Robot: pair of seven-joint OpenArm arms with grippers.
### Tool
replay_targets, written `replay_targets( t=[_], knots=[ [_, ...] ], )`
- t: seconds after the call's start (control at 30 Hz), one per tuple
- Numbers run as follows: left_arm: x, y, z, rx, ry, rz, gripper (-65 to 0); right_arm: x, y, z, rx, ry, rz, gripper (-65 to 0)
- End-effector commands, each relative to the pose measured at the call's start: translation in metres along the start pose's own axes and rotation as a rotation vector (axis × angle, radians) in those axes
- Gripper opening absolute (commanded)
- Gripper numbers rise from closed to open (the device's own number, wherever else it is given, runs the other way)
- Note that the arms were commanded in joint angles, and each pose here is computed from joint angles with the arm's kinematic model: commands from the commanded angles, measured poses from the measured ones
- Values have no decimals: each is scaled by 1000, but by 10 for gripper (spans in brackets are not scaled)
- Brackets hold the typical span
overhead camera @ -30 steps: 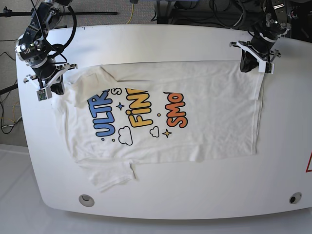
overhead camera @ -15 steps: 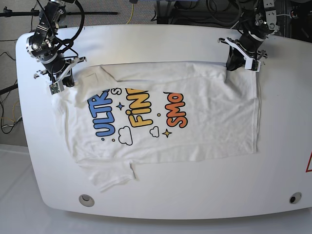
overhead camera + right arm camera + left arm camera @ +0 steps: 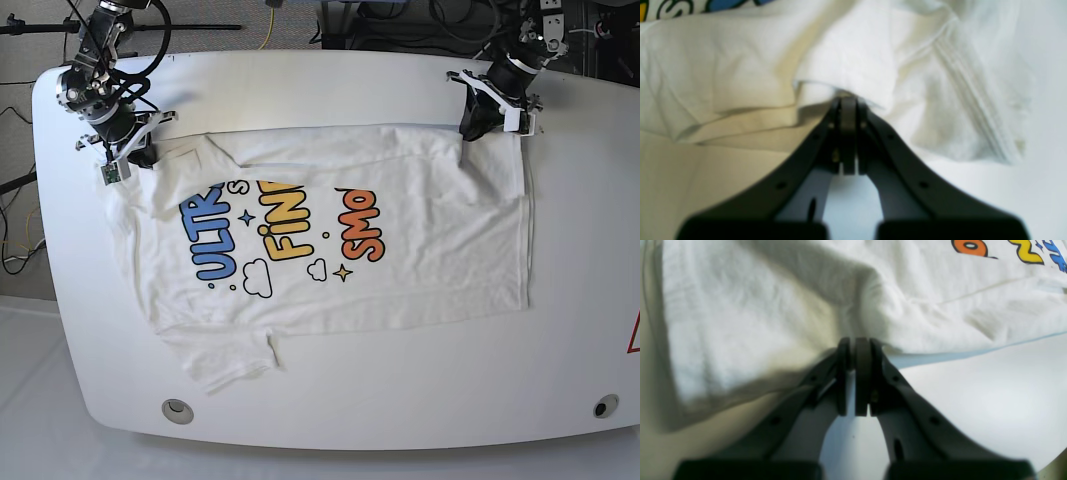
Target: Fold the T-shirt properly
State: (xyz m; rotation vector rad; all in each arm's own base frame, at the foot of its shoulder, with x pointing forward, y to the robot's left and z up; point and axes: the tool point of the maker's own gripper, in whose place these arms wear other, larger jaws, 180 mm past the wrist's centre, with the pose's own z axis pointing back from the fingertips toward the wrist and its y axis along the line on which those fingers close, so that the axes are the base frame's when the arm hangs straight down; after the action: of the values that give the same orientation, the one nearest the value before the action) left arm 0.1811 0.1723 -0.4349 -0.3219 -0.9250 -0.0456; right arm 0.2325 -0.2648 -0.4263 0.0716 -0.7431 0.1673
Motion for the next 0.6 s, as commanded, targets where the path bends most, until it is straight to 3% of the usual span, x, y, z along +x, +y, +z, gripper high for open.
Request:
replay_targets(
  t=[0.0, 0.33, 0.57],
  knots=[
    [-60, 2, 14, 34, 259, -41, -632, -9, -11, 4, -23, 51, 16, -648],
    [-59, 13, 14, 97, 241, -32, -629, -14, -13, -4, 8, 52, -50, -650],
    [-53, 22, 15, 129, 215, -21, -627, -18, -25, -8, -15, 80, -35, -650]
  ],
)
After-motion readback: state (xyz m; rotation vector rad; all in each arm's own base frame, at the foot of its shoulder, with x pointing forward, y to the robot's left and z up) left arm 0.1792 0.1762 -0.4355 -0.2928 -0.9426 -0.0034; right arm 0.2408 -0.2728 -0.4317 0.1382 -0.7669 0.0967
